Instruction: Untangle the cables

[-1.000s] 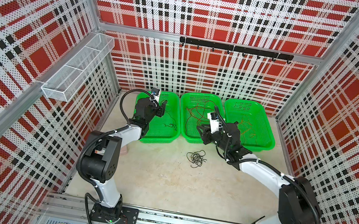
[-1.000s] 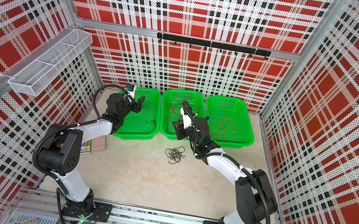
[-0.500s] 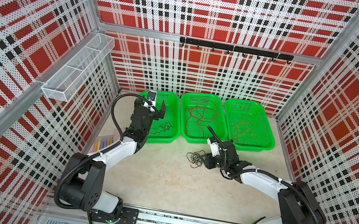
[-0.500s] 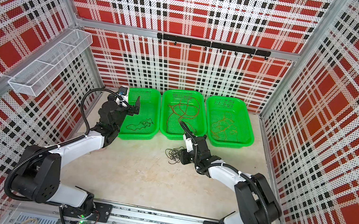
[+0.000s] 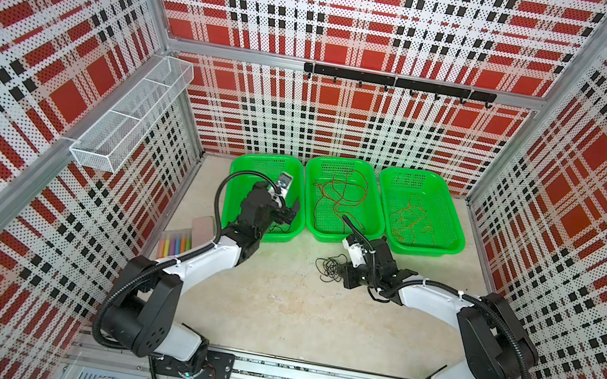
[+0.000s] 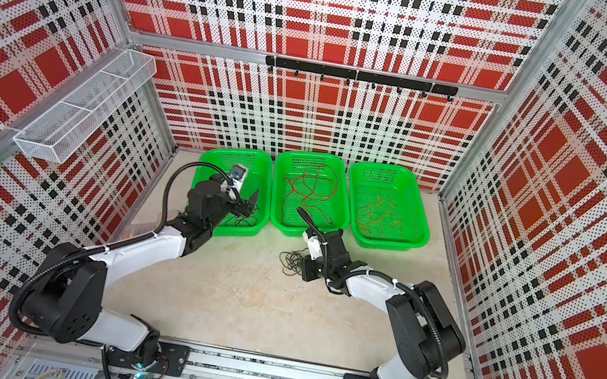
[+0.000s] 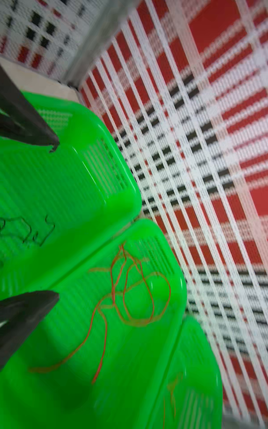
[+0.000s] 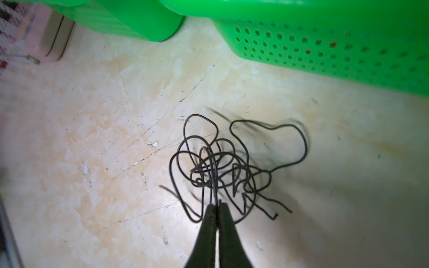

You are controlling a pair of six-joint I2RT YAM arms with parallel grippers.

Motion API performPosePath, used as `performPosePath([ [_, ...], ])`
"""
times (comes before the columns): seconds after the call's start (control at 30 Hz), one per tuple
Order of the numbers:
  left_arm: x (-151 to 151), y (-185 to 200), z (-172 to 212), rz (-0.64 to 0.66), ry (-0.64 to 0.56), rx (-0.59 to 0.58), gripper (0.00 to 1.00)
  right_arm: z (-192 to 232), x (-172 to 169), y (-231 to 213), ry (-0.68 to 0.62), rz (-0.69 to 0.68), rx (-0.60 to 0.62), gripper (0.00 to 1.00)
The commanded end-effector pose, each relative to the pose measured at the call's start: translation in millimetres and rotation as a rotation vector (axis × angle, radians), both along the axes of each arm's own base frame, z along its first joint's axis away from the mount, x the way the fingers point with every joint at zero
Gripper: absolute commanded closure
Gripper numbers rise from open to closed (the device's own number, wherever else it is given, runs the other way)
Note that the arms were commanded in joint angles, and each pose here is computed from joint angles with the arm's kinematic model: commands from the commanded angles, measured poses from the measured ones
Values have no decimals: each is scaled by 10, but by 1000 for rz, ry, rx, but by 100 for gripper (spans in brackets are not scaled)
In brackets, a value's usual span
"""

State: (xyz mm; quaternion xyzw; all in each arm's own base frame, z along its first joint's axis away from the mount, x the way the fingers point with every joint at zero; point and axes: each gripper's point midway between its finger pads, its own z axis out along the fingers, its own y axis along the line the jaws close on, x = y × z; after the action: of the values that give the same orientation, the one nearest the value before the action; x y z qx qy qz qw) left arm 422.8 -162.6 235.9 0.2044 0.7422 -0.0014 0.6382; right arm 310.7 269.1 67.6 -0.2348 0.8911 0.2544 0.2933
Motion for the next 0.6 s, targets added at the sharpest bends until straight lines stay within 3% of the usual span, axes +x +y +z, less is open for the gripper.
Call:
performPosePath([
  [0.0, -268, -313, 101, -109, -46, -5, 2, 60, 62, 63, -31, 37, -17, 100],
  [0.13, -550, -547, -243, -161, 74, -94, 3, 210, 75, -1, -81, 29, -30, 100],
  [0.3, -712, -788, -702, -185, 271, -288, 30, 456, 18, -74, -149, 47, -28, 100],
  [0.57, -1093, -844, -1025, -235, 233, -323, 35, 938, -41, -162, -292, 79, -3, 100],
])
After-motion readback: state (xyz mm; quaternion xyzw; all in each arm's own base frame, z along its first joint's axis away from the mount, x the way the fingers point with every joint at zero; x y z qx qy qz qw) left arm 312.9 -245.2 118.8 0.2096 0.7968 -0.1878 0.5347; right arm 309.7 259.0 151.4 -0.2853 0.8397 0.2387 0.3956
